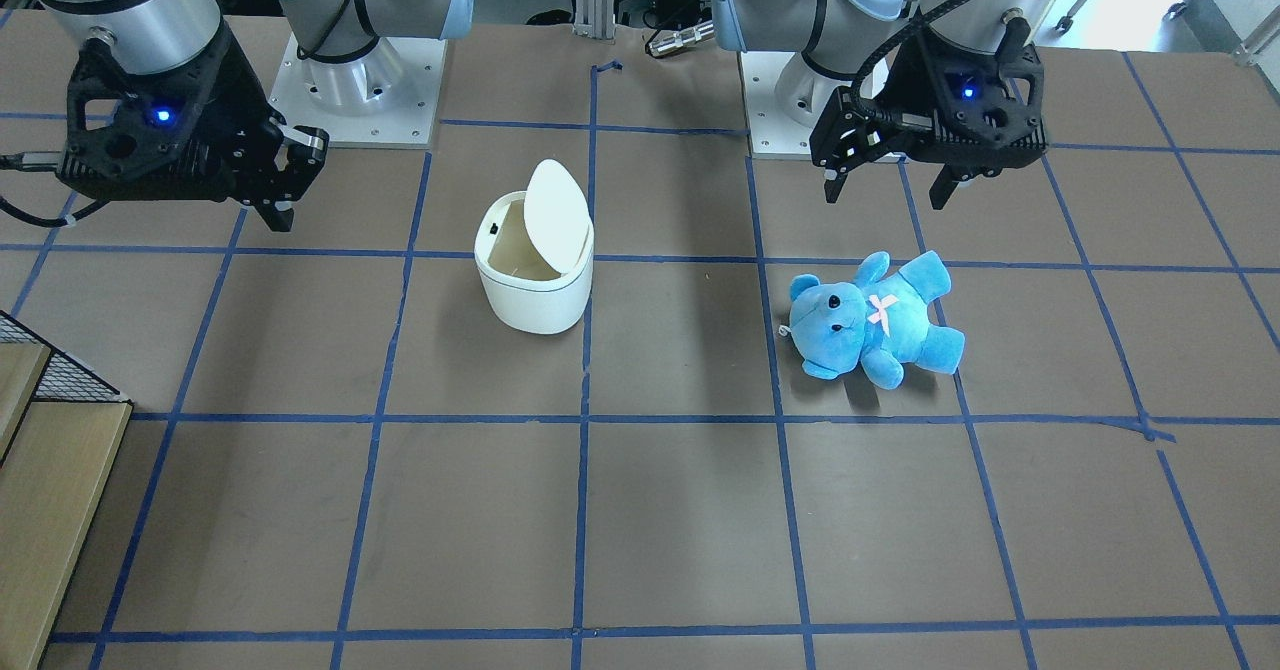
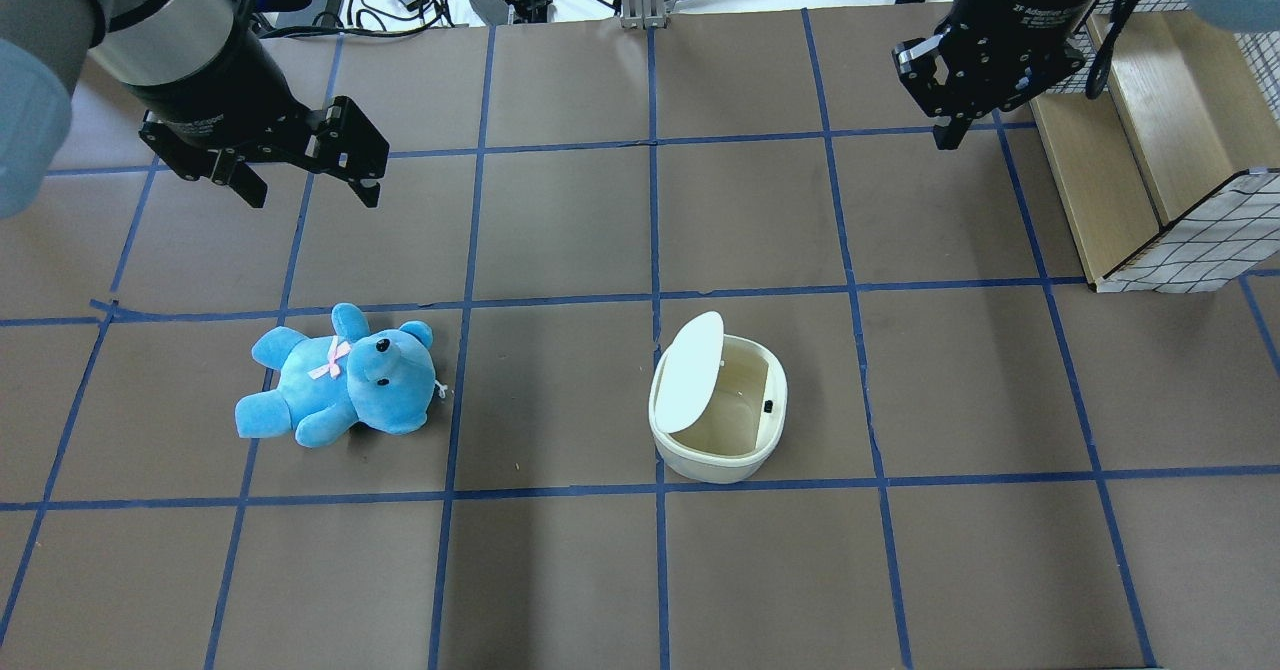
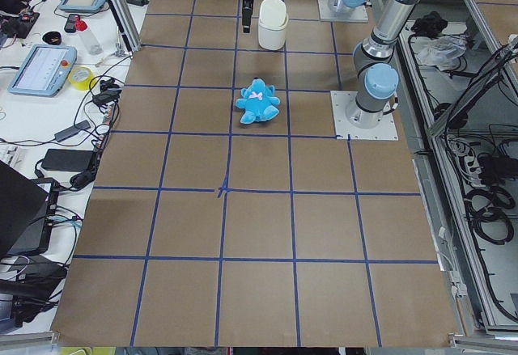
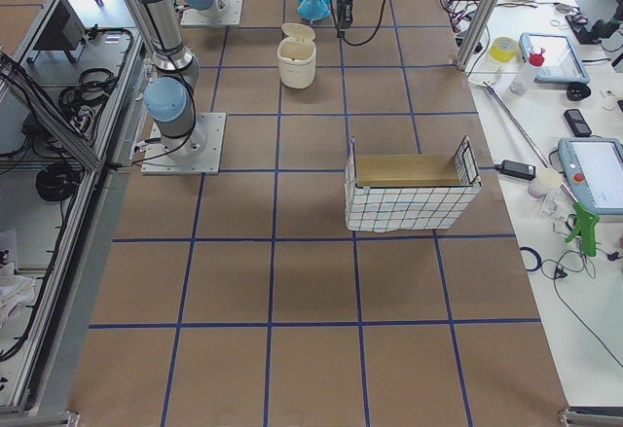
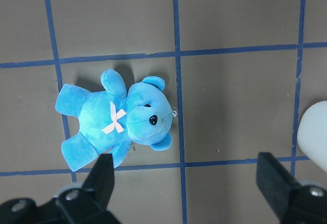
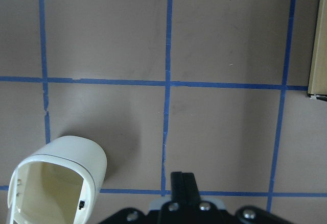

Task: Open trash can with right arm

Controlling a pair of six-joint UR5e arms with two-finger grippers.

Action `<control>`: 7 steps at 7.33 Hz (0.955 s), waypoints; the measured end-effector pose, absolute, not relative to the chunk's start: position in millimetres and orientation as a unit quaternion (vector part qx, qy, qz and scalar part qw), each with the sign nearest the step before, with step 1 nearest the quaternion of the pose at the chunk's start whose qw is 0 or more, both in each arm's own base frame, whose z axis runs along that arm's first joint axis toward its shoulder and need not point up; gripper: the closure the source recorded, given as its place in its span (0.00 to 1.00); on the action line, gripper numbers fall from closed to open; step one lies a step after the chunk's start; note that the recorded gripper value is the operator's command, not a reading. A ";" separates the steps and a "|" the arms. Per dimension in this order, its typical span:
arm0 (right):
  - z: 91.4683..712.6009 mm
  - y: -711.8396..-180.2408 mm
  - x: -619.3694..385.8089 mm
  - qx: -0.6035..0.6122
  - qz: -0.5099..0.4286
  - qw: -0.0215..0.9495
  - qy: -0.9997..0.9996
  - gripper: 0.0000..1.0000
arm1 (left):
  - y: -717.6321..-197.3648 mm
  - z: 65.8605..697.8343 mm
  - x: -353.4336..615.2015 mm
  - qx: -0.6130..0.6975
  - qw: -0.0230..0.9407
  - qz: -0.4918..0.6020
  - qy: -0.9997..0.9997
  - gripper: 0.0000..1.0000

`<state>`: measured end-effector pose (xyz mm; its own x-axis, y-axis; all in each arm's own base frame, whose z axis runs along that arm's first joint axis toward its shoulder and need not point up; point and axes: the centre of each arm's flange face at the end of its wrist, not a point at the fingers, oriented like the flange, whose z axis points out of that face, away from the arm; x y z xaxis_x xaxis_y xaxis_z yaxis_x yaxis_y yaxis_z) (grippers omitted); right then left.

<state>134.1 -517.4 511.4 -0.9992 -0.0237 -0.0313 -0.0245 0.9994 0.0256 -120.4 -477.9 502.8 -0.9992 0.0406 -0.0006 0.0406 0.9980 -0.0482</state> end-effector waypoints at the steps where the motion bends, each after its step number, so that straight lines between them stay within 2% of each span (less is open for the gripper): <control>1: 508.9 -514.2 136.9 -0.004 0.026 0.028 0.999 1.00 | -477.9 502.8 -120.4 -0.020 0.000 0.024 -1.000 0.00; 4: 498.8 -504.9 136.4 0.006 0.075 0.026 0.997 1.00 | -477.9 502.8 -120.3 -0.020 0.000 0.024 -1.000 0.00; 5: 498.9 -504.7 135.8 0.007 0.077 0.024 0.997 0.66 | -477.9 502.9 -120.4 -0.020 0.000 0.024 -1.000 0.00; 6: 498.9 -504.9 135.4 0.007 0.077 0.023 0.997 0.49 | -477.8 503.0 -120.3 -0.020 0.000 0.024 -0.999 0.00; 7: 498.4 -505.1 135.1 0.005 0.077 0.023 0.997 0.19 | -477.8 503.0 -120.3 -0.020 0.000 0.024 -0.999 0.00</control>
<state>135.1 -505.1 498.4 -0.9989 0.0127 -0.0452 0.0056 0.9882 0.1533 -120.3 -477.8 503.0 -0.9992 0.0405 -0.0007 0.0405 0.9980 -0.0486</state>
